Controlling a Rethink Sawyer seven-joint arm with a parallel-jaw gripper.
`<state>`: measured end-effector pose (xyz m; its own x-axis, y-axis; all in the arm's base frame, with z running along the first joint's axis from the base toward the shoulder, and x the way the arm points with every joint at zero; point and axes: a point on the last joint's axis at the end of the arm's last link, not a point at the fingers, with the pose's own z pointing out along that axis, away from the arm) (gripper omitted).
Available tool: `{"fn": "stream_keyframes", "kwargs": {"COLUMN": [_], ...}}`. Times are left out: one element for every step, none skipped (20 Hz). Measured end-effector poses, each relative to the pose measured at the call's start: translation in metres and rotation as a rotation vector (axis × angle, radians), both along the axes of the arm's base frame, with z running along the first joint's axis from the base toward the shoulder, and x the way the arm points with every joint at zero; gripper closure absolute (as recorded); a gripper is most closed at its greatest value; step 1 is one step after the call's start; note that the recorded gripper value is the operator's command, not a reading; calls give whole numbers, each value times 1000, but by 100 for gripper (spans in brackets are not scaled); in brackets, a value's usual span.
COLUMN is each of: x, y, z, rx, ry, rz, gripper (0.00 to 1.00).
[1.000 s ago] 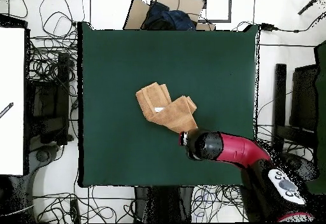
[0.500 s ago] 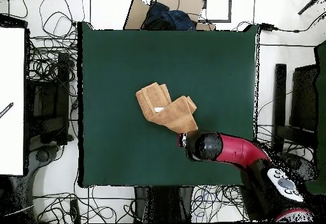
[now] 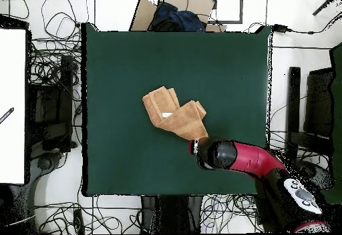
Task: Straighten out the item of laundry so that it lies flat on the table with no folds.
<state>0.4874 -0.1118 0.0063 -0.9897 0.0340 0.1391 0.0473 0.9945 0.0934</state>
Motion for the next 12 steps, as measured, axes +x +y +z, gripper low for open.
{"fn": "stream_keyframes", "kwargs": {"x": [0,0,0,0,0,1,1,1,1,2,2,3], "y": [0,0,0,0,0,1,1,1,2,2,2,2], "z": [0,0,0,0,0,0,0,0,0,0,0,0], "rx": [0,0,0,0,1,1,2,2,3,3,4,5], "ry": [0,0,0,-1,-1,-1,-2,-2,-3,-3,-3,-5], "rz": [0,0,0,1,1,1,1,2,3,3,4,4], "gripper": [0,0,0,0,0,0,0,0,0,0,0,0]}}
